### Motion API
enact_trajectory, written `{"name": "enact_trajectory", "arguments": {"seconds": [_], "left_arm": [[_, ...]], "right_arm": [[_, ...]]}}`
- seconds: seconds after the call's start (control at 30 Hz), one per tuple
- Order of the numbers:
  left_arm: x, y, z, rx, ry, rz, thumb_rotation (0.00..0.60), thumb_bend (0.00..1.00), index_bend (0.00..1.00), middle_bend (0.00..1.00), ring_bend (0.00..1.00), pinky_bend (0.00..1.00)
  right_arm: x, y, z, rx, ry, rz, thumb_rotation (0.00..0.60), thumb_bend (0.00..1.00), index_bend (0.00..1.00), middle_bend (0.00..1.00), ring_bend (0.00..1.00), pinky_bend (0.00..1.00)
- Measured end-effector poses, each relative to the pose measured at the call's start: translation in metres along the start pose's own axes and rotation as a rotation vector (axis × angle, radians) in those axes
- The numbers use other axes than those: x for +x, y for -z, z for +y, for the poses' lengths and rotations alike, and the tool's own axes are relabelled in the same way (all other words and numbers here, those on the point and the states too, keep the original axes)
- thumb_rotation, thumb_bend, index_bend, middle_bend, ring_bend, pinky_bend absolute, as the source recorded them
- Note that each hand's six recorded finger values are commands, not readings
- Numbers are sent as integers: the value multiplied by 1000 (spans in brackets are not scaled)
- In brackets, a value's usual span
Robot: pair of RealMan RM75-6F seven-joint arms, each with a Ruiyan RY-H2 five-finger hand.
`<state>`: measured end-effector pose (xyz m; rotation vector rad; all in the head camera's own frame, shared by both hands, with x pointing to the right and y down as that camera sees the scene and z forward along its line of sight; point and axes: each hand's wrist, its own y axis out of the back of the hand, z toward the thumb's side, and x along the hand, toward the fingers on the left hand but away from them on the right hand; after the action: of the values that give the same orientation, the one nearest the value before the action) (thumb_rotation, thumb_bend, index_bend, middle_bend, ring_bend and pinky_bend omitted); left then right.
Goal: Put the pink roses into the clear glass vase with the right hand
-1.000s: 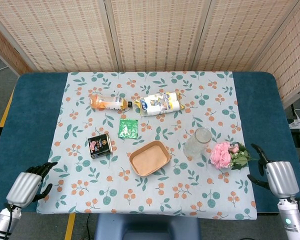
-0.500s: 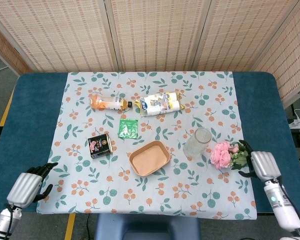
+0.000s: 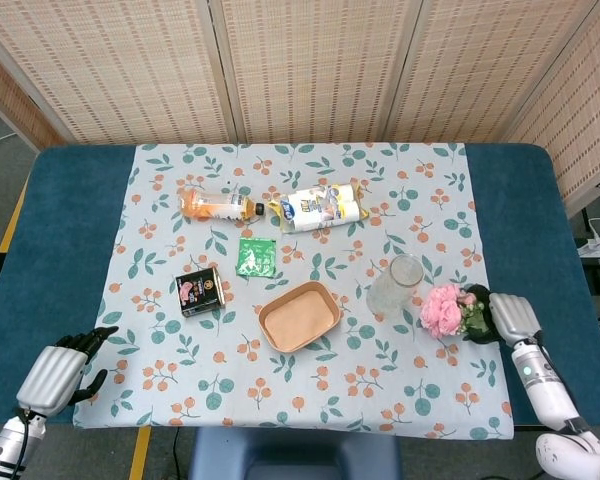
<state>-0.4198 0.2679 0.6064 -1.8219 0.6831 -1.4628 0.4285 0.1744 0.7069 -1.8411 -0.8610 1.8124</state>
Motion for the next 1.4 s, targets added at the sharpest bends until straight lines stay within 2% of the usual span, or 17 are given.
{"name": "enact_trajectory", "arguments": {"seconds": [0.17, 0.3, 0.4, 0.5, 0.53, 0.67, 0.87, 1.0, 1.17, 1.27, 1.4], "left_arm": [[0, -1, 0, 1, -3, -4, 600, 424, 147, 218, 318, 384], [0, 0, 0, 0, -3, -3, 600, 424, 147, 218, 319, 384], [0, -1, 0, 2, -3, -5, 600, 424, 147, 218, 318, 384], [-1, -1, 0, 1, -2, -6, 600, 424, 147, 218, 318, 384], [-1, -1, 0, 1, -2, -5, 600, 424, 147, 218, 318, 384], [-1, 0, 2, -5, -7, 0, 600, 424, 147, 218, 318, 385], [-2, 0, 3, -8, -10, 0, 600, 423, 147, 218, 318, 384], [-2, 0, 3, -7, -13, -2, 600, 424, 147, 218, 318, 384], [-2, 0, 1, -6, -3, 1, 600, 423, 147, 219, 318, 384], [-2, 0, 1, -5, -2, 2, 600, 423, 147, 218, 318, 384], [-1, 0, 1, -6, -2, 6, 600, 423, 147, 218, 318, 384]], "right_arm": [[-4, -4, -3, -28, 11, 21, 600, 0, 326, 874, 974, 1000], [-8, -6, -3, -68, 51, 45, 600, 24, 598, 917, 990, 1000], [-8, -7, -1, -84, 91, 67, 600, 205, 764, 926, 996, 1000], [-6, -10, 2, -95, 127, 89, 600, 396, 866, 931, 997, 1000], [-4, -11, 4, -99, 136, 97, 600, 432, 882, 932, 997, 1000], [8, -20, 8, -125, 154, 150, 600, 502, 903, 932, 997, 1000], [56, -44, 28, -183, 157, 307, 600, 545, 910, 931, 997, 1000], [97, -63, 56, -250, 161, 415, 600, 558, 909, 932, 997, 1000], [133, -83, 98, -355, 184, 505, 600, 560, 909, 932, 997, 1000], [140, -102, 119, -459, 198, 570, 600, 568, 909, 932, 996, 1000], [132, -133, 149, -570, 243, 678, 600, 572, 909, 932, 994, 1000]]}}
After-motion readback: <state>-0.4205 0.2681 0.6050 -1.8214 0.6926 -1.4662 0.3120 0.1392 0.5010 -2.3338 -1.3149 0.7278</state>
